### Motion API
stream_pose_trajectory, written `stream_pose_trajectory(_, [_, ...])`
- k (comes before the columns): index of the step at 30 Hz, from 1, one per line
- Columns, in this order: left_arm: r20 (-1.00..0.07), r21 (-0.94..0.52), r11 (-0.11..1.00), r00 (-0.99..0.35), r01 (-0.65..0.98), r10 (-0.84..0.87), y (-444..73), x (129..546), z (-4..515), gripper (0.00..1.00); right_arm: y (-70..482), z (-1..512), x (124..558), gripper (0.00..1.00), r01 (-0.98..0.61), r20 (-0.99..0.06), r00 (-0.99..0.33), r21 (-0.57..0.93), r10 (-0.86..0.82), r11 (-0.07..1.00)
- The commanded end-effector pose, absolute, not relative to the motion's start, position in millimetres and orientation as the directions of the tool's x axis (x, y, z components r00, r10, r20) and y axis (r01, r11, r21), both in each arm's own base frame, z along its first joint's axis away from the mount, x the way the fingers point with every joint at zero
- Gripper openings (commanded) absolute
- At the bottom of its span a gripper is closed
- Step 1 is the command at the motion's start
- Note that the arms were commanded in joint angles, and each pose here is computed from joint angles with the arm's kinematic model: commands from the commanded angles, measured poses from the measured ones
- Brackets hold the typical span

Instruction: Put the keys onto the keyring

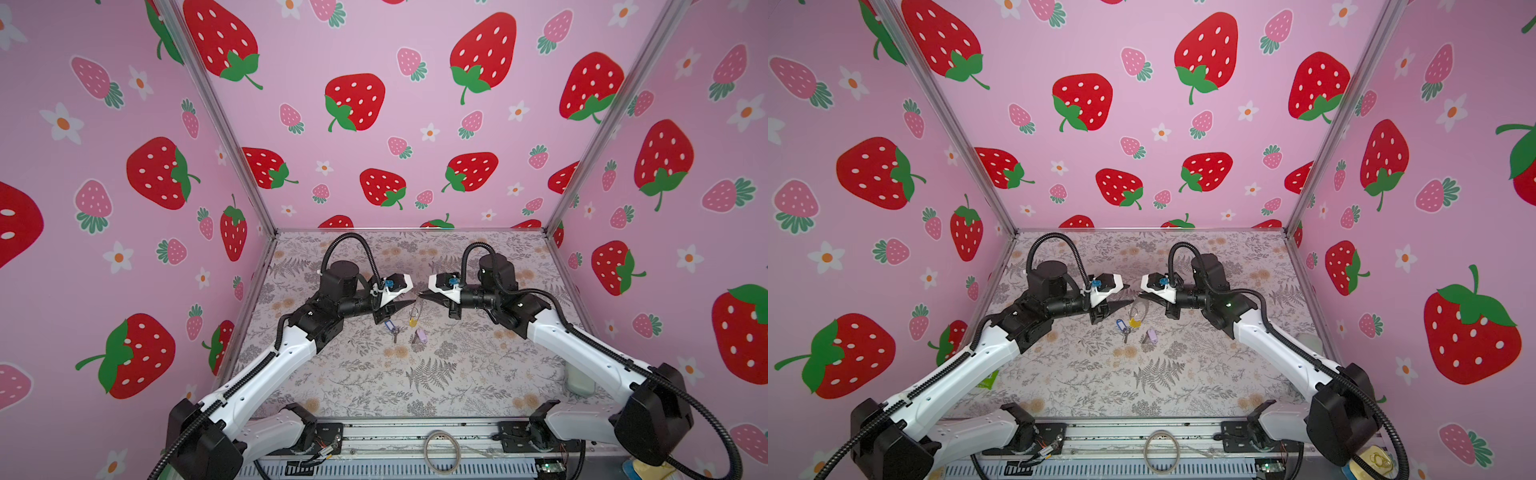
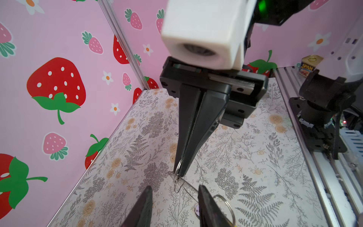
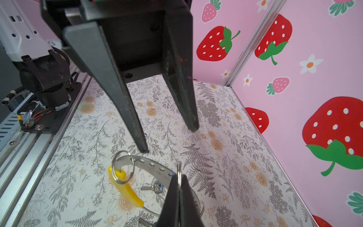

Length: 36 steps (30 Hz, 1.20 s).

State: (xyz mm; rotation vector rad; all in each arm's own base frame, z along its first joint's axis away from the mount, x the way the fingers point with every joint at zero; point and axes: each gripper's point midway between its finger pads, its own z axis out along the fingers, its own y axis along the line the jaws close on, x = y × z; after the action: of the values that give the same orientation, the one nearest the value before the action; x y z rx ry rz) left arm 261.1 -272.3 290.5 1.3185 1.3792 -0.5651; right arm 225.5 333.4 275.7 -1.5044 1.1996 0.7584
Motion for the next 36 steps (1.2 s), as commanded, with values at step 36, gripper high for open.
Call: stream_pose_trajectory(36, [-0.843, 0.431, 0.160, 0.334, 0.888, 0.421, -287.6, 252.3, 304.8, 0.12, 339.0, 290.5, 201.7, 0.09, -0.902, -0.875, 0.429, -0.427, -0.223, -0.059])
